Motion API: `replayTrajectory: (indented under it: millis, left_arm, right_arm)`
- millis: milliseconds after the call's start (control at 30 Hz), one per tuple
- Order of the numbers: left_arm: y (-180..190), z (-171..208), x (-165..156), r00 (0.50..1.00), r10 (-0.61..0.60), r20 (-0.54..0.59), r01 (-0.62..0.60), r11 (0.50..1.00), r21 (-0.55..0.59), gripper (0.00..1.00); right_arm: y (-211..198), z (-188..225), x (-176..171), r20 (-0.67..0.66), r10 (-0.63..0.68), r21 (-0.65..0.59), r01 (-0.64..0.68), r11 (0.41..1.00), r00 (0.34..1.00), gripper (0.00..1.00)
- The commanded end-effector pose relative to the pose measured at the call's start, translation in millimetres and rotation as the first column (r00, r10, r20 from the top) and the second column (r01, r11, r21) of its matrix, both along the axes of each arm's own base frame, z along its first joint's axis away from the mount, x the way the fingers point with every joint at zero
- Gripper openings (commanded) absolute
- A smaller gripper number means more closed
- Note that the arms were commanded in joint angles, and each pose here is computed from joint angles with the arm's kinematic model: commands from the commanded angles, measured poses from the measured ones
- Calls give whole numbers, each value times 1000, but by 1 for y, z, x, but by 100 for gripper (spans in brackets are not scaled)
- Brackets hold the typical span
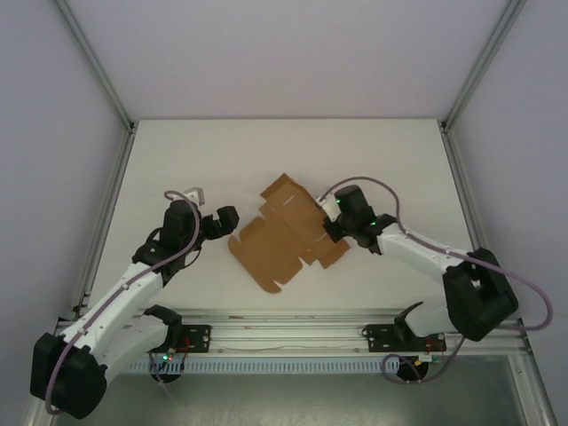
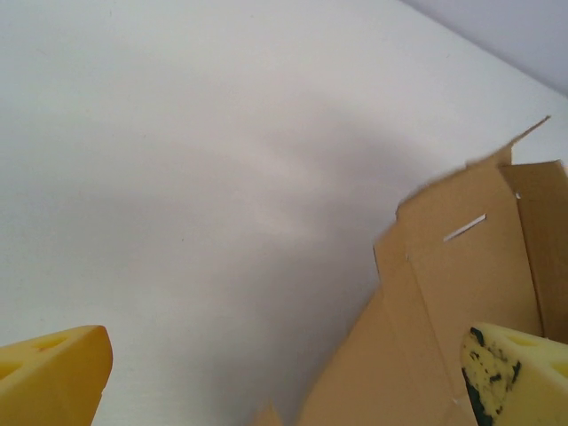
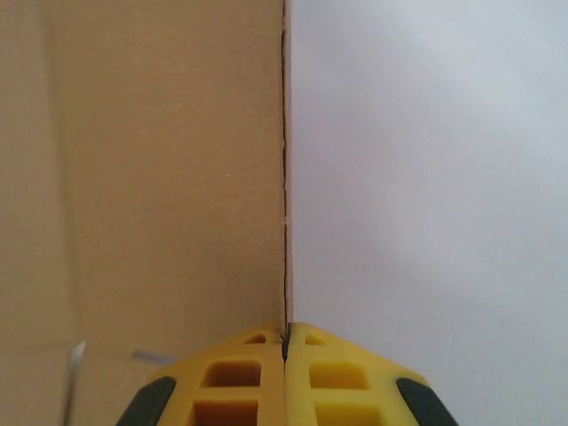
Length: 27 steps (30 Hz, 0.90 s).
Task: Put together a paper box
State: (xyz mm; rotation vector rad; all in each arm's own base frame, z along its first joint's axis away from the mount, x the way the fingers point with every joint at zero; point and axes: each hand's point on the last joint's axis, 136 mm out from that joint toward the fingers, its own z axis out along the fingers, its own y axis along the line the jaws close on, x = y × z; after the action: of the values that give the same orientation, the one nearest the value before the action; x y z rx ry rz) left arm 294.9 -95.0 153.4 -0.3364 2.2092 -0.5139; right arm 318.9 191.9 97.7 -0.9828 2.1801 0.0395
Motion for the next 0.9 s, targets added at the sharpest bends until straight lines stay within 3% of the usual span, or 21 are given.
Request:
replayTrajectory:
  millis: [0, 200, 433, 633, 867]
  left_arm:
    - [-9, 18, 17, 999, -35, 39, 35, 999, -4, 100]
    - [-30, 30, 46, 994, -101, 26, 102, 995, -11, 100]
    - [-40, 10, 87, 986, -147, -79, 155, 983, 102, 100]
    - [-47, -13, 107, 972, -171, -162, 193, 972, 134, 100]
    - [-61, -25, 95, 953, -258, -161, 273, 958, 83, 100]
  right_arm:
    - [-1, 21, 34, 260, 98, -281, -22, 960, 961, 0]
    - [26, 23, 40, 359, 311, -459, -124, 880, 880, 0]
    - [54, 28, 26, 342, 484, -454, -309, 835, 805, 0]
    - [60, 41, 28, 389, 470, -420, -302, 856, 792, 0]
    - [57, 45, 27, 394, 453, -408, -289, 866, 800, 0]
